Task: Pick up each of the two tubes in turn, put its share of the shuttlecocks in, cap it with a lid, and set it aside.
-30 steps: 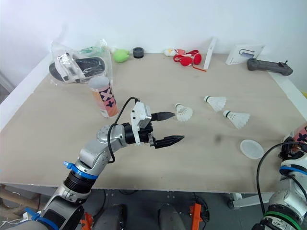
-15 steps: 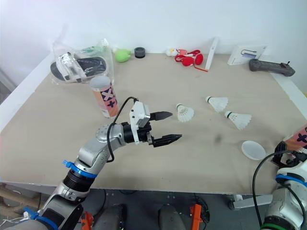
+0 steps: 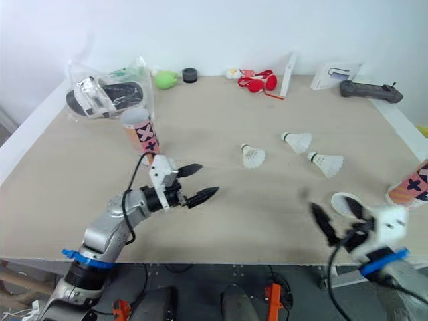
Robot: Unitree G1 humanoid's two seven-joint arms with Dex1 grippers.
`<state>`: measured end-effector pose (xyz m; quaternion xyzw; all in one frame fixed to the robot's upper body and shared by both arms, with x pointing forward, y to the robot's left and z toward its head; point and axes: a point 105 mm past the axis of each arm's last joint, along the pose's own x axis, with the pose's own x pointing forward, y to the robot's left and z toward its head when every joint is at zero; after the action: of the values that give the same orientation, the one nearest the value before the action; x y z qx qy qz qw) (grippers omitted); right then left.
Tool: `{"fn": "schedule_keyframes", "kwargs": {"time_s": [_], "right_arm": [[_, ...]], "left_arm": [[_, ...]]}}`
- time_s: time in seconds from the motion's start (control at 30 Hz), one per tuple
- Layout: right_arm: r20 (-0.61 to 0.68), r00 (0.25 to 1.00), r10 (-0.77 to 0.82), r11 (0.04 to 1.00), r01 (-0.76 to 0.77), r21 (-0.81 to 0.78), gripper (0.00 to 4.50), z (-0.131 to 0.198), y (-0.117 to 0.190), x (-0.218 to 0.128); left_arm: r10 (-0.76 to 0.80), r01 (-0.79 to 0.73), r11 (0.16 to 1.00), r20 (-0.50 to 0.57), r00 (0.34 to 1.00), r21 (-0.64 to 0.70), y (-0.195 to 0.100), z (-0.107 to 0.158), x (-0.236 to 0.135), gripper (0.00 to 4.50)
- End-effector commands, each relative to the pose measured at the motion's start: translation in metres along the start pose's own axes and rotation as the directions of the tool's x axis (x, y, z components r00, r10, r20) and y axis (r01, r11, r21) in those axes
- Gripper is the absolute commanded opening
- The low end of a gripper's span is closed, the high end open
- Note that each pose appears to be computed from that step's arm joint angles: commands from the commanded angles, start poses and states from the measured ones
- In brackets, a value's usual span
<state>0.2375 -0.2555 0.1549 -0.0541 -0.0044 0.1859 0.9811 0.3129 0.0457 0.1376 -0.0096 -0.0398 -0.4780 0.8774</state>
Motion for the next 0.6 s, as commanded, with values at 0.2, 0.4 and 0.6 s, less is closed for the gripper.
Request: {"fn": "schedule_keyframes", "kwargs": {"time_s": [0.2, 0.4, 0.6], "right_arm": [[-0.012, 0.779, 0.627, 0.777, -0.627, -0.065, 4.42, 0.064, 0.097, 0.052], [0.021, 0.727, 0.687, 0.726, -0.684, -0.075, 4.42, 0.072, 0.108, 0.082], [0.056, 0.716, 0.696, 0.718, -0.691, -0.082, 4.42, 0.073, 0.116, 0.093]], "left_arm": [[0.454, -0.469, 0.878, 0.148, 0.879, 0.096, 0.039, 0.012, -0.059, 4.5], [0.677, -0.688, 0.72, 0.13, 0.725, 0.089, 0.059, -0.003, -0.09, 4.5], [0.704, -0.707, 0.702, 0.068, 0.707, 0.087, 0.083, -0.011, -0.086, 4.5]]}}
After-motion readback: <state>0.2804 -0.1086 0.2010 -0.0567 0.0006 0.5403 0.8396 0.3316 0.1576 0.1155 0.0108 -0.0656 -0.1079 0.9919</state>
